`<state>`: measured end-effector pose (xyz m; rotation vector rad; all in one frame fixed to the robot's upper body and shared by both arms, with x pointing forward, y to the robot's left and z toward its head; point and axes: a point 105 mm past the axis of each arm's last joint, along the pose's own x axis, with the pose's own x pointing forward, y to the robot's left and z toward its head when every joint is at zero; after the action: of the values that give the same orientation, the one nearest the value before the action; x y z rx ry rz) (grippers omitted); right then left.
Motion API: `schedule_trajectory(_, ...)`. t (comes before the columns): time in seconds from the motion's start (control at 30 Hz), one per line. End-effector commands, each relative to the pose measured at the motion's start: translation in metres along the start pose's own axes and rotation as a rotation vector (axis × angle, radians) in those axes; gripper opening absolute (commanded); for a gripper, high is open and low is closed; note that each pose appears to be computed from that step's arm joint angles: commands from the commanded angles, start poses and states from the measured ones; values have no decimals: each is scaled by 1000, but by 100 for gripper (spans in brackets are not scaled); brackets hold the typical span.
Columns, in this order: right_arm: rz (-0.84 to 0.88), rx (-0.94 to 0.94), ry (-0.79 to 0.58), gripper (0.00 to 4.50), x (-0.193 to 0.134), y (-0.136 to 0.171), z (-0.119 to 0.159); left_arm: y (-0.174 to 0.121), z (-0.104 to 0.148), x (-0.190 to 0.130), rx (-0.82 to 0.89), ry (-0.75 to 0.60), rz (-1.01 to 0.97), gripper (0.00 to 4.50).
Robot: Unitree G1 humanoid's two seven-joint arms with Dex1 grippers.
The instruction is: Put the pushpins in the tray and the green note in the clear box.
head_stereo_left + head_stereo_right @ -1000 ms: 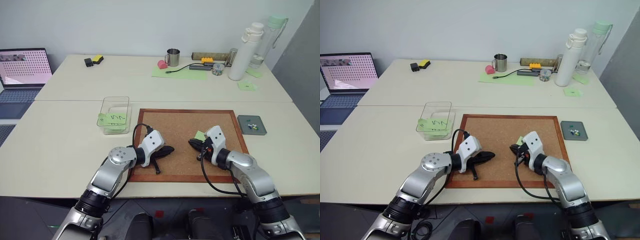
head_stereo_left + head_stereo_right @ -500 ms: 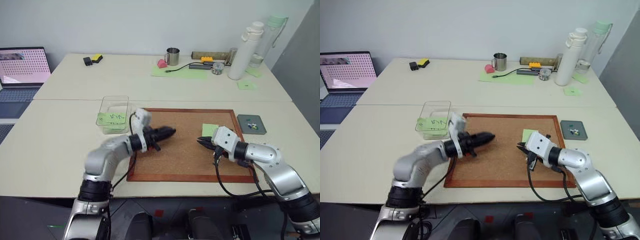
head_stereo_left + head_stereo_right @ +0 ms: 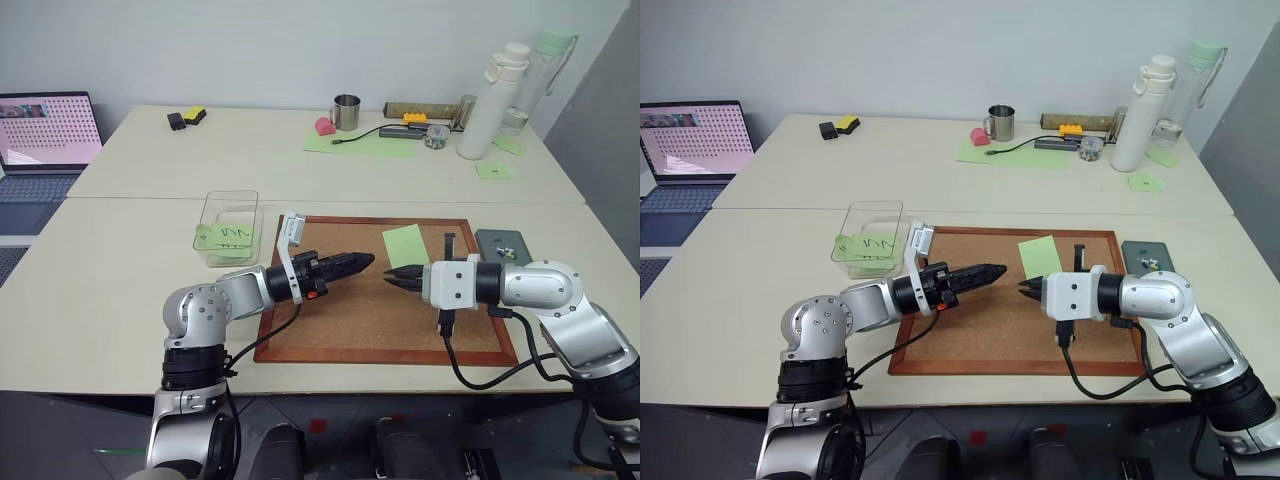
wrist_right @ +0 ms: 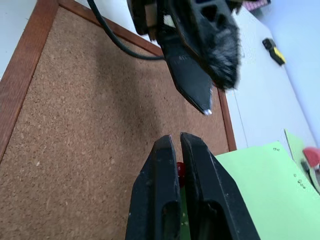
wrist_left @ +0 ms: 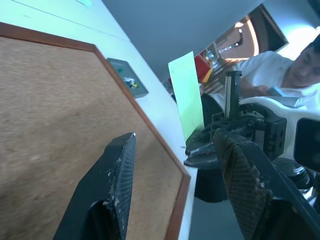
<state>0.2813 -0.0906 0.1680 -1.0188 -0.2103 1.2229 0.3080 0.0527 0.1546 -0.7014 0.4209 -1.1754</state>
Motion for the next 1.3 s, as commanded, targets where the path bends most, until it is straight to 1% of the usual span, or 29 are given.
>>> schedule_trajectory(0.03,29,-100,-63,0,4,-2,21,-15,4,5,5,-7,-69,263)
schedule_trajectory(0.4,72,-158,-137,0,15,0,42,-18,-1,13,19,-26,-96,263)
schedule_trajectory(0.43,74,-159,-139,0,16,0,42,-18,0,13,21,-33,-92,227)
schedule_trajectory(0.47,76,-160,-142,0,16,0,43,-18,1,13,21,-41,-95,218)
schedule_trajectory(0.57,79,-165,-145,0,16,-1,44,-19,2,11,24,-47,-106,158)
schedule_trajectory(0.67,79,-167,-145,0,16,-3,44,-20,2,11,26,-47,-109,109)
schedule_trajectory(0.83,78,-168,-143,0,16,-3,43,-22,1,10,27,-40,-122,6)
schedule_trajectory(1.03,73,-172,-140,0,16,-5,43,-26,0,11,39,-27,-146,1)
schedule_trajectory(1.1,67,-176,-139,0,15,-7,44,-22,-2,12,51,-14,-125,1)
schedule_trajectory(1.2,51,-180,-140,0,12,-12,48,6,-9,14,87,29,28,1)
schedule_trajectory(1.3,43,-177,-147,0,9,-14,54,10,-8,13,119,35,51,1)
